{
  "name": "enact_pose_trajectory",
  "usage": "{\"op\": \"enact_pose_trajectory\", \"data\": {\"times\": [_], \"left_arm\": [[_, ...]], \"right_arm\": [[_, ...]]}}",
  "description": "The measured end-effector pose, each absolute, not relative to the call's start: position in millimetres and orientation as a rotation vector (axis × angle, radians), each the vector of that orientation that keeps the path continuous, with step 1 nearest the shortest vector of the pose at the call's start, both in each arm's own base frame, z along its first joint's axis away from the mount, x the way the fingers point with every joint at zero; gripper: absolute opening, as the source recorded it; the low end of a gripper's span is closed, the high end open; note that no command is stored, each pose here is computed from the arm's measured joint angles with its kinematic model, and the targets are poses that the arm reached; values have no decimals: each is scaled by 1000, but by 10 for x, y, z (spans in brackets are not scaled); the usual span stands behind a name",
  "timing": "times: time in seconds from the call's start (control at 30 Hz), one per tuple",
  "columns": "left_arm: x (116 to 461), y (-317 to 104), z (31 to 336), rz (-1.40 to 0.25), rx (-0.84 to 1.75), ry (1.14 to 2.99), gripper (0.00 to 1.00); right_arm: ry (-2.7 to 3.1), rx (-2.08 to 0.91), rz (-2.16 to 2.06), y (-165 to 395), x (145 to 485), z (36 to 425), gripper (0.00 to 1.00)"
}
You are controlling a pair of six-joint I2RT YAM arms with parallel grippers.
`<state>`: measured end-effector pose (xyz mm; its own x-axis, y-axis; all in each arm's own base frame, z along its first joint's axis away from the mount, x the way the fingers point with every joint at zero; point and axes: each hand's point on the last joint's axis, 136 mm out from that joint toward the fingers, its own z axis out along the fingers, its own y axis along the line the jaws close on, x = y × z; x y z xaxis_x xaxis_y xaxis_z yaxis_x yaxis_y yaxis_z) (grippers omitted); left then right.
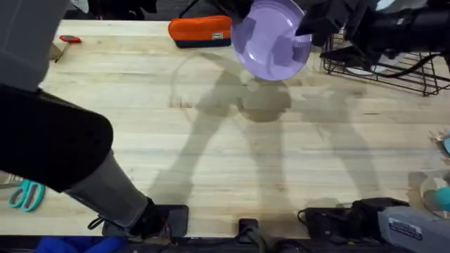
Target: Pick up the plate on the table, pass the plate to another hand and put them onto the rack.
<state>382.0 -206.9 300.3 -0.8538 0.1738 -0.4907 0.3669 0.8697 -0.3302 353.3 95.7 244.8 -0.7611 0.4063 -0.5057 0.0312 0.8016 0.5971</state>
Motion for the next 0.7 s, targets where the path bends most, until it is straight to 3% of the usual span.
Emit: {"op": "enact_pose_trajectory", "data": {"times": [0.13,0.2,0.5,0.6,0.7], "left_arm": [[3819,-2070,3003,-581,396,2586,42],[3819,-2070,3003,-581,396,2586,42],[3818,-2070,3003,-581,396,2586,42],[3819,-2070,3003,-581,396,2586,42],[3816,-2074,3004,-584,397,2586,42]], "right_arm": [[2361,296,773,1053,3527,2406,991],[2367,286,778,1088,3521,2397,927],[2369,289,784,1104,3516,2394,423],[2369,290,784,1104,3517,2394,322],[2368,292,790,1110,3518,2398,140]]}}
